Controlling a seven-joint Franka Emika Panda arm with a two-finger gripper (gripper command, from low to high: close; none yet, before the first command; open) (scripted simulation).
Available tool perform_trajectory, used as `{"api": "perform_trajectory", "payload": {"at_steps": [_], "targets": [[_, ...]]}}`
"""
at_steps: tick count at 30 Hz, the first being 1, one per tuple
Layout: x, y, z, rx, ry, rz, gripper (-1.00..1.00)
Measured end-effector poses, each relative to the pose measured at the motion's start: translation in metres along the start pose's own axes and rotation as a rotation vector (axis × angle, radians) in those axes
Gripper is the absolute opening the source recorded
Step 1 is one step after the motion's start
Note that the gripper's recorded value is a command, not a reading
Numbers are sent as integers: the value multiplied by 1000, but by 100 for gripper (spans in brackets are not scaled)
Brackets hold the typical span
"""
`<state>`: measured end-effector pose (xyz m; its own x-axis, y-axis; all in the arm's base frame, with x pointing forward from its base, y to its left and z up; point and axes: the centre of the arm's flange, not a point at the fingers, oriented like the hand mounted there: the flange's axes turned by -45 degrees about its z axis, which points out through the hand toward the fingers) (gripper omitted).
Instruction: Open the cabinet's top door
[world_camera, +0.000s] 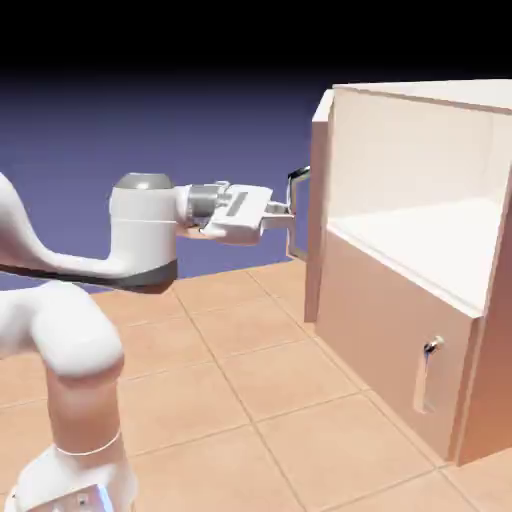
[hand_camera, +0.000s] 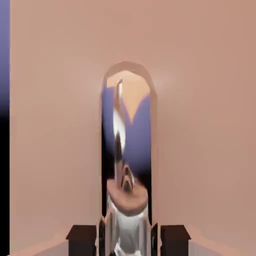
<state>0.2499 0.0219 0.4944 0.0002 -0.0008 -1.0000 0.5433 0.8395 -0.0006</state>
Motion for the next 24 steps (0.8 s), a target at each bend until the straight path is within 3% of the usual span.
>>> {"api": "perform_trajectory", "payload": {"at_steps": [24], "targets": [[0,83,-155,367,1,1,-100]]}}
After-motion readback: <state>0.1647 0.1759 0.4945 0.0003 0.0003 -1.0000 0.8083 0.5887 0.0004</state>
